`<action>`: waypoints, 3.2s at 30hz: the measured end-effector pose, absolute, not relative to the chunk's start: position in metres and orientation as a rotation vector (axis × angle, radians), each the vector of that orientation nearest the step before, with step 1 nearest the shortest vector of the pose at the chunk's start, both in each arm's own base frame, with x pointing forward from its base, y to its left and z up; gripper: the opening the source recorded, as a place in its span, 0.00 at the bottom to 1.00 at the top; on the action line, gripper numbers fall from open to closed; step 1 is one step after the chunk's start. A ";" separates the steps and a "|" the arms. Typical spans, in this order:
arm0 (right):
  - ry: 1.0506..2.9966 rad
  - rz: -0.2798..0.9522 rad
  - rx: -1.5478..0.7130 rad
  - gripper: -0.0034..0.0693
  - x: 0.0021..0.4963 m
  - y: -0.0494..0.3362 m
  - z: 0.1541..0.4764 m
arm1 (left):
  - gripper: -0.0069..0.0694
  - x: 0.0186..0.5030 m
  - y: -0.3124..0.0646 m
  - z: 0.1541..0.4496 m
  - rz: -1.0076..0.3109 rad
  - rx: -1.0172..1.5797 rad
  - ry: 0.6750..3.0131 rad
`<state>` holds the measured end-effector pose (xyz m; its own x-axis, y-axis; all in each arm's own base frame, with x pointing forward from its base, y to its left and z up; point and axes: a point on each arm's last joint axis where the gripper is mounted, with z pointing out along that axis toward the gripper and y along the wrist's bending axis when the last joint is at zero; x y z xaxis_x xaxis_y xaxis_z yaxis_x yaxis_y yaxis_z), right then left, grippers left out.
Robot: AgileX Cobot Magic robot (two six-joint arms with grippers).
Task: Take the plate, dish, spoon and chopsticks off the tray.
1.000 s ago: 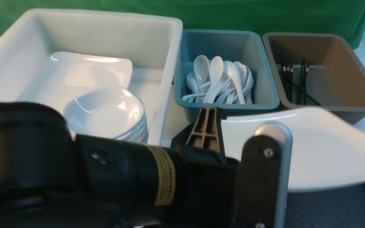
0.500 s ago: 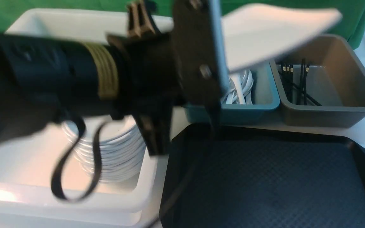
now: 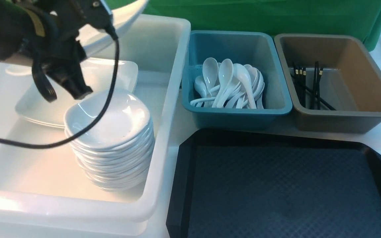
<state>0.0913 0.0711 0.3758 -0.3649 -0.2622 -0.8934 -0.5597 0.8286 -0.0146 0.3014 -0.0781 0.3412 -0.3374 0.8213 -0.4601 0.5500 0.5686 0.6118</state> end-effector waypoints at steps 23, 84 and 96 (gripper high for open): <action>2.091 0.444 -0.761 0.08 0.092 0.090 0.352 | 0.13 0.379 -0.073 0.278 0.429 1.033 2.294; 2.151 0.480 -0.765 0.10 0.088 0.090 0.349 | 0.12 0.347 -0.089 0.348 0.020 0.688 2.112; 2.152 0.487 -0.754 0.12 0.088 0.091 0.349 | 0.12 0.184 -0.054 0.375 -0.121 0.447 1.717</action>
<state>0.0879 0.0907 0.3489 -0.5129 -0.3530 -0.7825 -0.6555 0.7497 0.0914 0.1842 -0.0540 0.3746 -0.1299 0.2258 -0.9655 0.3591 0.9183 0.1664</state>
